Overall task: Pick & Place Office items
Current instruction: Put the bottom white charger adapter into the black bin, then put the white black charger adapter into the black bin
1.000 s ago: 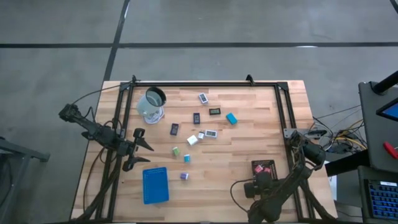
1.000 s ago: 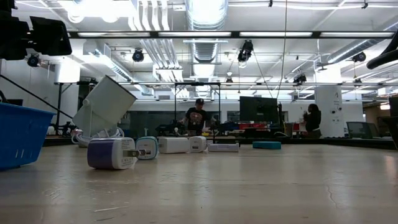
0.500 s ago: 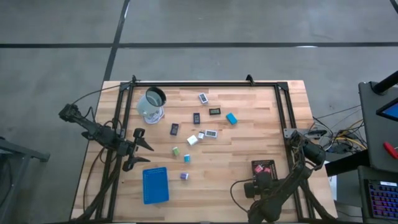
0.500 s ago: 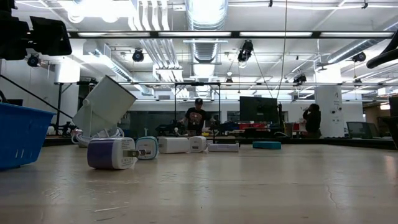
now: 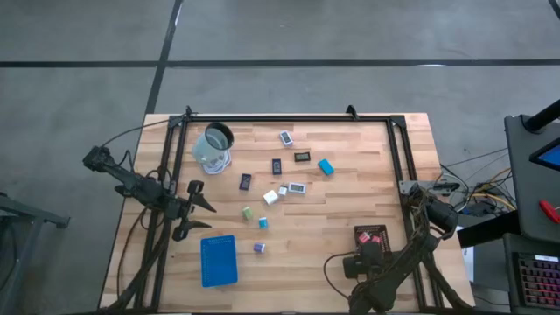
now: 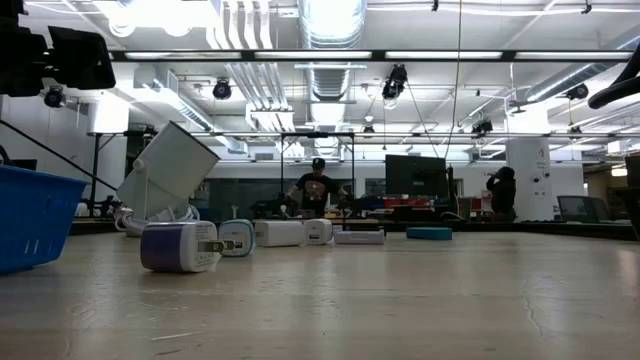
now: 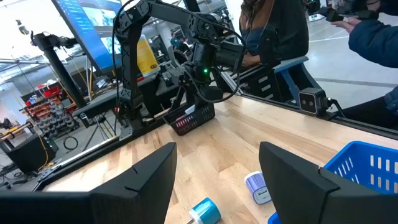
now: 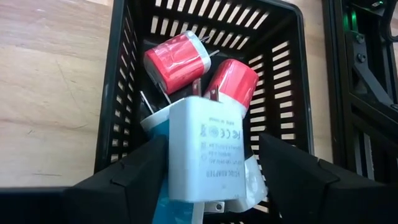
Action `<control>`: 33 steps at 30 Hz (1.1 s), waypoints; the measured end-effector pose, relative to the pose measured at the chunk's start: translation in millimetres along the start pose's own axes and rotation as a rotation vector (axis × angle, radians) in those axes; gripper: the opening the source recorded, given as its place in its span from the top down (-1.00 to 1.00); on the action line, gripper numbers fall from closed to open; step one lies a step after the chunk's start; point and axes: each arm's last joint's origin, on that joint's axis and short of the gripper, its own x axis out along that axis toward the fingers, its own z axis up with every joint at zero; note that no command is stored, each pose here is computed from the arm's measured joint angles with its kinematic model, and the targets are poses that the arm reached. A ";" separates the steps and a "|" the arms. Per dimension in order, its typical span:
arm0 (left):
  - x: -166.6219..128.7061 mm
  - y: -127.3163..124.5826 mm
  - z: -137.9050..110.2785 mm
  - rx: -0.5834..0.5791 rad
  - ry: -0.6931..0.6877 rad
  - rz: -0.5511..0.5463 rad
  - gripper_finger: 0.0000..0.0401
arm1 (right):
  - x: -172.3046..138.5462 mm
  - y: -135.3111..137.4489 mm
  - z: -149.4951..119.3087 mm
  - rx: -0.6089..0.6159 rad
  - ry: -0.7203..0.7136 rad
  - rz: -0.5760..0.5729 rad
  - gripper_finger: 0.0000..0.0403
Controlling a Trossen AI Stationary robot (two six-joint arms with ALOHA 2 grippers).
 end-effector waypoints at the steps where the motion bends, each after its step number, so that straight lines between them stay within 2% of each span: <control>1: 0.0 0.0 0.0 0.000 0.000 0.000 -0.17 | 0.0 0.0 0.0 0.000 0.000 0.000 -0.24; 11: 0.0 0.1 0.0 0.000 0.000 0.000 -0.17 | -15.1 -2.2 5.3 -0.003 0.006 0.010 -0.22; 21: 0.0 0.1 0.1 0.000 0.000 0.000 -0.17 | -17.3 -3.0 6.8 -0.002 0.005 0.022 -0.22; 26: 0.0 0.1 0.1 0.000 0.000 0.000 -0.17 | -22.3 -3.9 9.7 0.002 0.008 0.053 -0.22; 33: 0.0 0.0 0.0 0.000 0.000 0.000 -0.17 | -44.8 -19.2 31.5 0.016 0.064 0.142 -0.19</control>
